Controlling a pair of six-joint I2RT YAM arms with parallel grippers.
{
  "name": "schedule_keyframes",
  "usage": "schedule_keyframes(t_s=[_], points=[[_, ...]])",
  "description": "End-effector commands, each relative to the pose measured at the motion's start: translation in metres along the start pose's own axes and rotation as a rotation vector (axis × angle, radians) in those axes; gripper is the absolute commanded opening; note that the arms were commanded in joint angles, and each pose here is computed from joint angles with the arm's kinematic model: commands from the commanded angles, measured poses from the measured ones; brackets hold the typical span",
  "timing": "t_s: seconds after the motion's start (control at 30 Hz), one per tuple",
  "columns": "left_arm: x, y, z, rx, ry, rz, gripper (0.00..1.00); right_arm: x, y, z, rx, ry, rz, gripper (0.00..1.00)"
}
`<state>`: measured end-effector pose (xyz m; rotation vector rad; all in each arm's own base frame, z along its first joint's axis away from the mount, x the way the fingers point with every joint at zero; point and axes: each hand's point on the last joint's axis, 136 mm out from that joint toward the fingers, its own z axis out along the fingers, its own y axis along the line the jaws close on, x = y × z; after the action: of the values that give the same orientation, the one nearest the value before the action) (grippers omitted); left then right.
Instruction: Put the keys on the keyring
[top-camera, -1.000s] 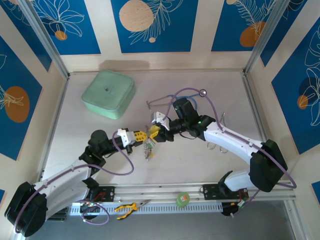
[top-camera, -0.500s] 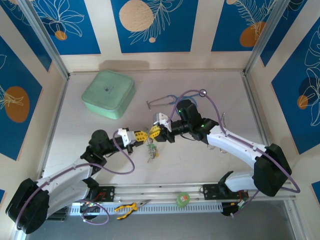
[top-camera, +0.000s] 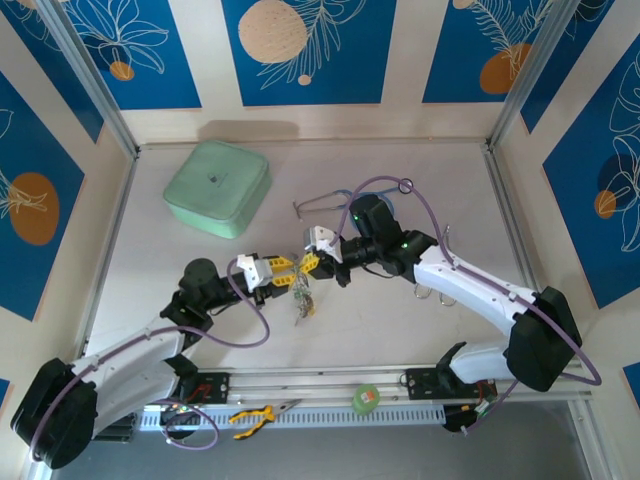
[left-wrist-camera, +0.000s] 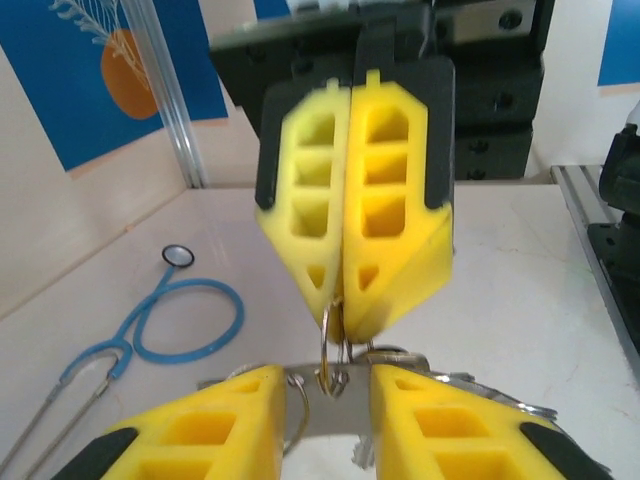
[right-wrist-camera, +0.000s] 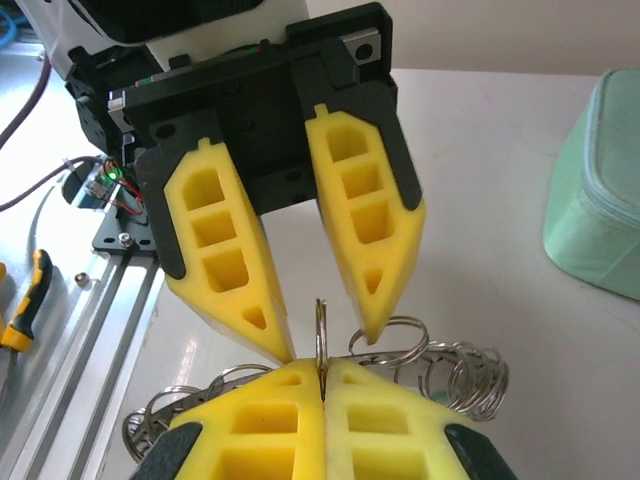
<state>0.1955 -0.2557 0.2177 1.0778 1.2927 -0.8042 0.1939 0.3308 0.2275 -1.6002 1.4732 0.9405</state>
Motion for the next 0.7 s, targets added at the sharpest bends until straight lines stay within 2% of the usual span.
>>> schedule_keyframes(t_s=[0.0, 0.1, 0.3, 0.57, 0.63, 0.67], points=[[0.002, 0.0, 0.0, 0.007, 0.076, 0.029, 0.25, 0.0, 0.004, -0.006, -0.005, 0.095, -0.071, 0.0], [0.003, 0.0, 0.0, 0.013, 0.101, 0.04, 0.22, 0.005, 0.005, -0.004, -0.001, 0.176, -0.103, 0.0], [-0.007, 0.0, 0.003, 0.035, 0.08, 0.054, 0.22, 0.009, 0.004, -0.002, 0.006, 0.293, -0.165, 0.0], [-0.008, -0.004, 0.009, 0.081, 0.068, 0.036, 0.08, -0.003, 0.01, 0.013, -0.032, 0.314, -0.221, 0.0], [-0.009, -0.005, 0.009, 0.085, 0.063, 0.042, 0.0, -0.008, 0.01, 0.014, -0.037, 0.284, -0.214, 0.0], [-0.009, -0.005, 0.008, 0.086, 0.062, 0.044, 0.0, -0.011, 0.009, 0.012, -0.028, 0.259, -0.205, 0.0]])
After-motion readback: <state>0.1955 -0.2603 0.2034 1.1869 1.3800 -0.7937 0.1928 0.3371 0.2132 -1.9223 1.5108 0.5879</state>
